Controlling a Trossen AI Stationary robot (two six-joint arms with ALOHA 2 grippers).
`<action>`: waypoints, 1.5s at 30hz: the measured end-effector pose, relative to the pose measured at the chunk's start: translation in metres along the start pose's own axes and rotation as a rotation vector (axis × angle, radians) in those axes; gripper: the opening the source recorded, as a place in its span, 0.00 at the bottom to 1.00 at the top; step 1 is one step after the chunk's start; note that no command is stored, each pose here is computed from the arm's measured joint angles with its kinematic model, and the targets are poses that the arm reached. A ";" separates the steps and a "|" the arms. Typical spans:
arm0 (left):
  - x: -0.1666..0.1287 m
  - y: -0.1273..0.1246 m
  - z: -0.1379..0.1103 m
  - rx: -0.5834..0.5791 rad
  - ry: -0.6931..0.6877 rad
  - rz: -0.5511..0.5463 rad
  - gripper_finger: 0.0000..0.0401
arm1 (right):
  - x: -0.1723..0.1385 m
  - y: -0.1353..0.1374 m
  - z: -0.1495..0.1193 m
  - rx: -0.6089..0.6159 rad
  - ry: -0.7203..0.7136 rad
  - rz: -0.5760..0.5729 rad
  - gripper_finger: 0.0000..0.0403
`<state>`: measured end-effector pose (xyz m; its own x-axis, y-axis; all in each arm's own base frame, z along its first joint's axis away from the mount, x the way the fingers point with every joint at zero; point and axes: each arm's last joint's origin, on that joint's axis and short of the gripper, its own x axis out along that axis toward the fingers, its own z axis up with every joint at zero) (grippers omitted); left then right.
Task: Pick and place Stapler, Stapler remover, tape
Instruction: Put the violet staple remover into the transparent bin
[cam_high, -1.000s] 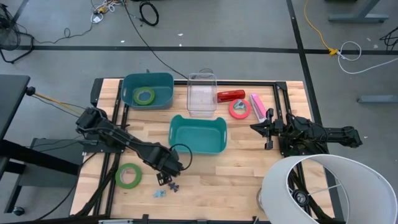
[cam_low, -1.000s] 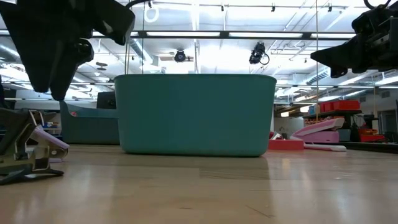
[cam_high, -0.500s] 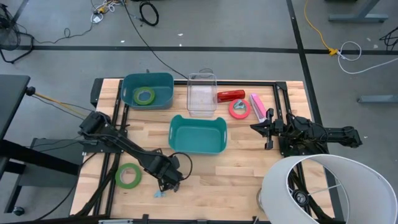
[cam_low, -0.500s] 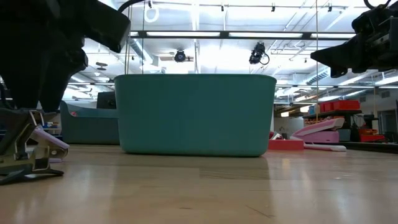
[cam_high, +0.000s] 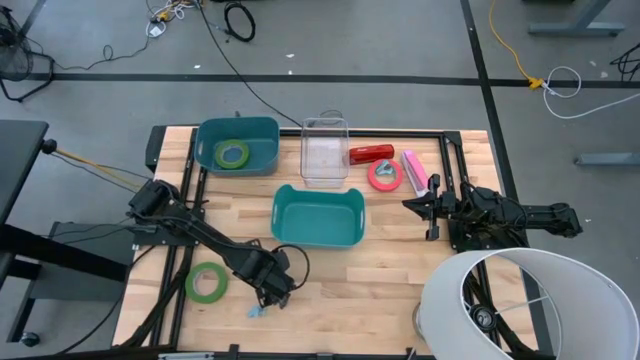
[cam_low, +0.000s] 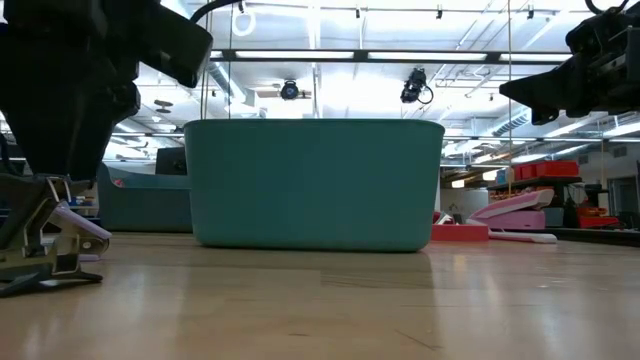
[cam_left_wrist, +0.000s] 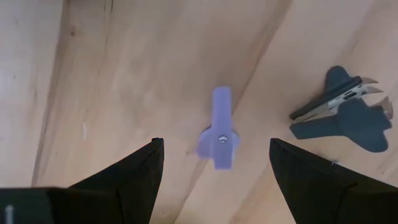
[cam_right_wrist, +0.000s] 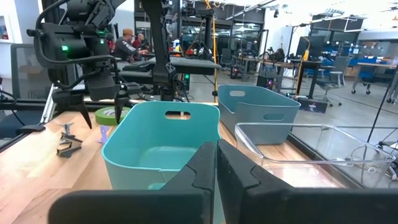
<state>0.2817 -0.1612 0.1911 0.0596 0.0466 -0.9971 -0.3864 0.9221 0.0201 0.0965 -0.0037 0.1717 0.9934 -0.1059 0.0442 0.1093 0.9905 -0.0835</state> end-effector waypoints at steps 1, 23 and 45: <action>-0.002 0.000 -0.001 0.018 -0.009 0.008 0.74 | 0.000 0.000 0.000 0.000 0.000 0.000 0.04; -0.051 -0.009 -0.062 0.194 -0.248 0.058 0.74 | 0.000 0.000 0.000 0.000 0.000 -0.001 0.04; -0.004 0.018 -0.065 0.143 -0.307 -0.087 0.74 | 0.000 0.000 0.000 0.000 0.000 0.000 0.04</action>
<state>0.2147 -0.1692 0.1906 0.3688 0.0586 -0.9277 -0.2363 0.9711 -0.0326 0.0965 -0.0037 0.1716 0.9934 -0.1059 0.0438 0.1093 0.9905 -0.0835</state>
